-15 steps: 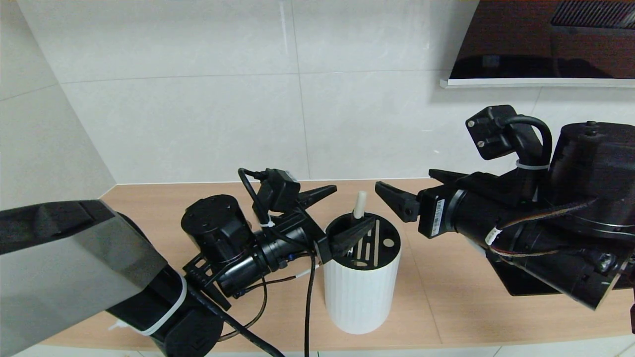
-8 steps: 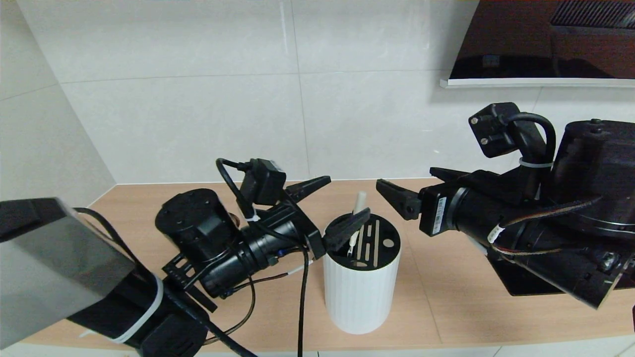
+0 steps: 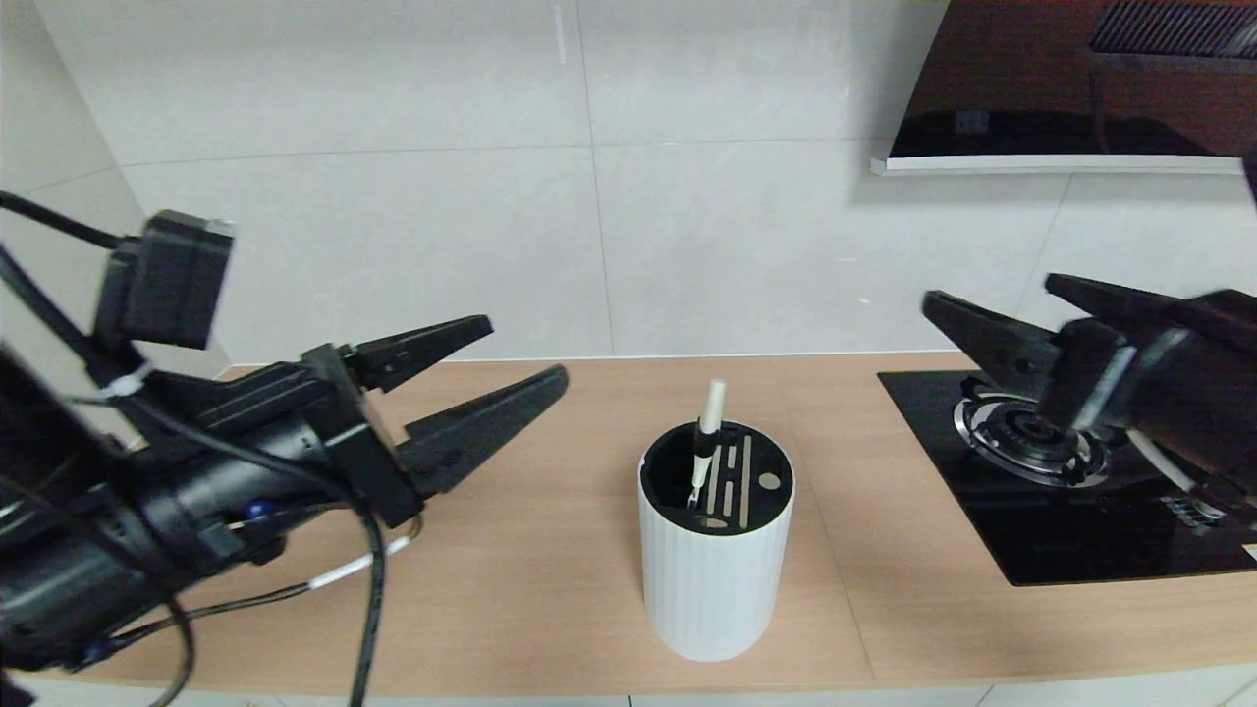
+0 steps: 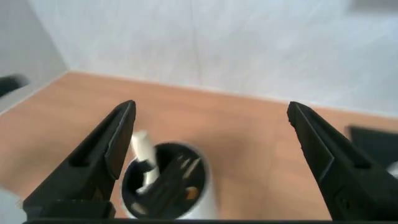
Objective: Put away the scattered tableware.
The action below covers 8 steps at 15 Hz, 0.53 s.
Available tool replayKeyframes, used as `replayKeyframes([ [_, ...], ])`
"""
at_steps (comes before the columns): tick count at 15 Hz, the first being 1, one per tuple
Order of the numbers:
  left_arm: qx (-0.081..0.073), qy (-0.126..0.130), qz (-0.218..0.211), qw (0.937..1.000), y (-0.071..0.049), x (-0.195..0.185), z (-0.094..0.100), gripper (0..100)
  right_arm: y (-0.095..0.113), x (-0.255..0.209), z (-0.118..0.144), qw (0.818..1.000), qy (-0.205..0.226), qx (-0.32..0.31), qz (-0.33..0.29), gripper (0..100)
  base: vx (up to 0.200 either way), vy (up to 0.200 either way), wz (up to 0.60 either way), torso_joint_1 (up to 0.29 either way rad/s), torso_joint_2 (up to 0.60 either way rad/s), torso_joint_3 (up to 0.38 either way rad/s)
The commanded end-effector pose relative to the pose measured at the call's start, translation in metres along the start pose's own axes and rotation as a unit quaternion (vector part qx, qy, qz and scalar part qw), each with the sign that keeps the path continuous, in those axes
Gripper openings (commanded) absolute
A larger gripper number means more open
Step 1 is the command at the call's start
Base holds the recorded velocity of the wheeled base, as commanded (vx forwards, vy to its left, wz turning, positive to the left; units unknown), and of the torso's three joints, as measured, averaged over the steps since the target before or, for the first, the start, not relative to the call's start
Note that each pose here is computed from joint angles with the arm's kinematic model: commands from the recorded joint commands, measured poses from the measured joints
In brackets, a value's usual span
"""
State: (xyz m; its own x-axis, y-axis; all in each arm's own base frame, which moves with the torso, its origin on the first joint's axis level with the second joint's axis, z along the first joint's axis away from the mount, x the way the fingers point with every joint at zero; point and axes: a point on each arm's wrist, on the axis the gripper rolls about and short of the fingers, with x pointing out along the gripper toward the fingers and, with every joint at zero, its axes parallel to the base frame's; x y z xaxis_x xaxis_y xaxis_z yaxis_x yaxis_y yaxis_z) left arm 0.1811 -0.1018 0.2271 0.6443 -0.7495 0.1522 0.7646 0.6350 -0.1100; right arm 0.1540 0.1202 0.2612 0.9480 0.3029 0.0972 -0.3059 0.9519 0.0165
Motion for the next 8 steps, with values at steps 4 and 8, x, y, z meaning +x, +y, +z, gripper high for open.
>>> replayKeyframes([
  [4,0.016,-0.055,0.097,0.9936,-0.036,-0.114,0.043,100,-0.073,-0.108,-0.017,0.977,-0.062,-0.061,-0.193,100,0.000,0.000,0.00,0.000,0.00,0.000],
  [8,0.012,-0.061,0.148,0.9871,-0.065,-0.170,0.015,100,-0.079,-0.171,-0.037,0.962,-0.073,-0.068,-0.254,100,0.000,0.000,0.00,0.000,0.00,0.000],
])
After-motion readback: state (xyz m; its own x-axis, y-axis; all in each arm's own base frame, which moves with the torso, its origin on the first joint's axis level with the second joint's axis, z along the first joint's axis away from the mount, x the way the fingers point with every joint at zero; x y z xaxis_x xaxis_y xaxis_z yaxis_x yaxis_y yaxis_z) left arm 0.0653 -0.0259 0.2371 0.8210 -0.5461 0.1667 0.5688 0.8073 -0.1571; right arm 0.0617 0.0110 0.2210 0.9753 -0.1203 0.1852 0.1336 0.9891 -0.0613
